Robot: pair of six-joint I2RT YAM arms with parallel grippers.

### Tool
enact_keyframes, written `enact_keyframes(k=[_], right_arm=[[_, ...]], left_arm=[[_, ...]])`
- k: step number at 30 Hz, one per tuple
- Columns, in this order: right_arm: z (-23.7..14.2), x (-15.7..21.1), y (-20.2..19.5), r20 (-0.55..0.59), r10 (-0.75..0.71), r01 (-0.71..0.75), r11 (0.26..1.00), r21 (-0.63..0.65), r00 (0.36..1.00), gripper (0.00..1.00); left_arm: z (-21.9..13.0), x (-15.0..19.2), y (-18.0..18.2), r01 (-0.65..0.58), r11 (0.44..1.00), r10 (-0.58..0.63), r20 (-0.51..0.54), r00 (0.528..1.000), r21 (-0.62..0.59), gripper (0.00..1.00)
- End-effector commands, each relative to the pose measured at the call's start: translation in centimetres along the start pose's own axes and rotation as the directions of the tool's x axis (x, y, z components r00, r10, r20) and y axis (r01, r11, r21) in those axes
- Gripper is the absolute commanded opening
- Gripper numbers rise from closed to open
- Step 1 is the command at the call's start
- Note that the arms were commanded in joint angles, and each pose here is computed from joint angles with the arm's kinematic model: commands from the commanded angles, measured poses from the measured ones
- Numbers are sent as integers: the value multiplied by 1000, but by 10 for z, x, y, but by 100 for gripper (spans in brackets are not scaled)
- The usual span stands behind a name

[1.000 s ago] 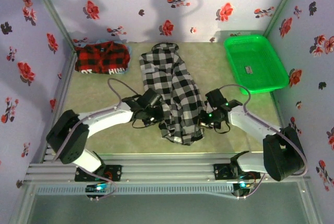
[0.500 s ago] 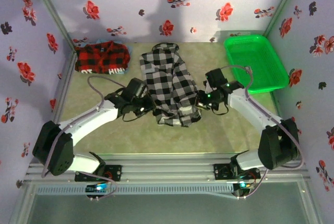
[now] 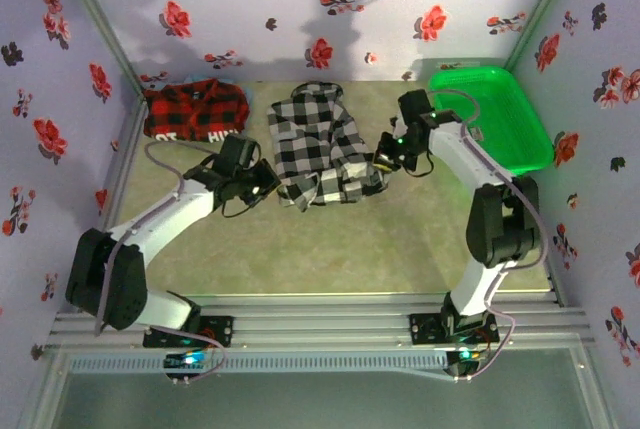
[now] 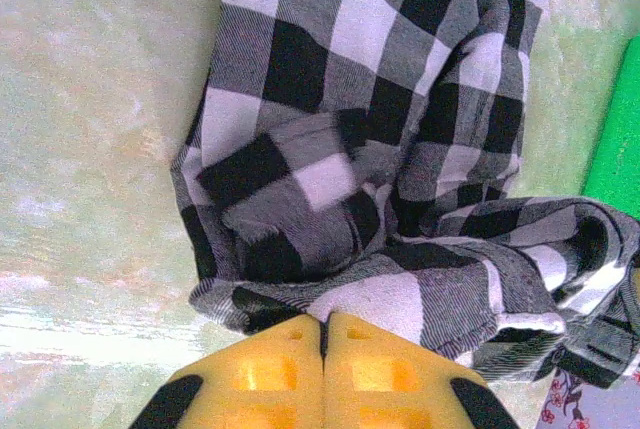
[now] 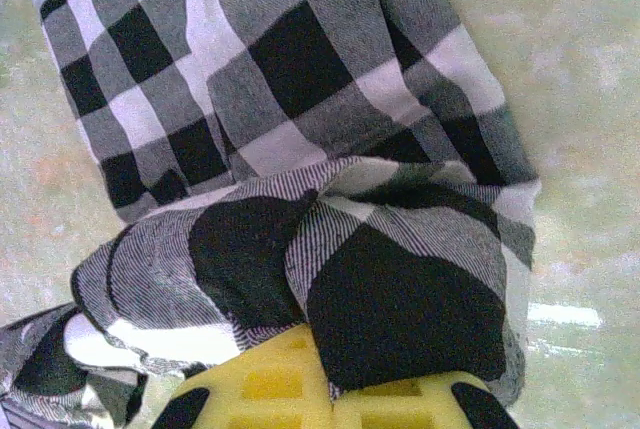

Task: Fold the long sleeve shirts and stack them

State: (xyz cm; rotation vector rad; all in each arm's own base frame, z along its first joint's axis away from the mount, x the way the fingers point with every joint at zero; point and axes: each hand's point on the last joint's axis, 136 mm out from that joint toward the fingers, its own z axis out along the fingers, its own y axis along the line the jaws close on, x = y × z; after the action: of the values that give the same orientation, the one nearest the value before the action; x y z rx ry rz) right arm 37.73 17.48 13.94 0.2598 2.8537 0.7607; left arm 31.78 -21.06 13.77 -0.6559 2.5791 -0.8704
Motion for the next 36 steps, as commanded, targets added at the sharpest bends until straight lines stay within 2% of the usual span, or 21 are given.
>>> enact_keyframes(k=[1, 14, 18, 22, 23, 24, 26, 28, 30, 33, 36], right_arm=[[1, -10, 4, -33, -16, 15, 1000, -10, 999, 0], [30, -45, 3, -73, -15, 15, 1000, 13, 997, 1], [38, -51, -4, -99, -13, 16, 999, 34, 995, 3], [53, -58, -15, -115, 12, -6, 999, 51, 993, 12], [57, -60, -18, -119, 21, -15, 999, 52, 993, 16], [61, -63, -19, -120, 30, -25, 999, 47, 992, 26], [66, -72, -16, -119, 41, -38, 999, 24, 992, 38], [61, -85, -9, -88, 38, -38, 999, -4, 995, 45], [42, -101, 1, -32, 34, -35, 999, -27, 999, 50], [0, -120, 9, 80, 1, 1, 1000, -20, 997, 59], [-38, -116, 9, 151, -37, 39, 999, -7, 988, 62]], left_arm=[[1, -12, -6, -18, 999, 18, 16, 1000, 26, 0], [25, -36, 2, -7, 1000, 7, 6, 1000, -2, 0], [39, -39, 3, -16, 1000, 16, -16, 1000, -12, 0], [58, -45, 5, -10, 1000, 10, -28, 1000, -18, 0], [63, -46, 6, -7, 1000, 6, -31, 1000, -17, 2], [66, -48, 4, -4, 1000, 4, -34, 999, -13, 13], [71, -51, 0, 3, 1000, -3, -44, 999, -1, 20], [67, -56, -12, 1, 1000, 0, -39, 999, 22, 40], [51, -63, -29, -12, 999, 12, -10, 1000, 52, 53], [15, -76, -52, -52, 995, 48, 44, 998, 82, 63], [-21, -82, -57, -66, 995, 60, 96, 994, 70, 73]])
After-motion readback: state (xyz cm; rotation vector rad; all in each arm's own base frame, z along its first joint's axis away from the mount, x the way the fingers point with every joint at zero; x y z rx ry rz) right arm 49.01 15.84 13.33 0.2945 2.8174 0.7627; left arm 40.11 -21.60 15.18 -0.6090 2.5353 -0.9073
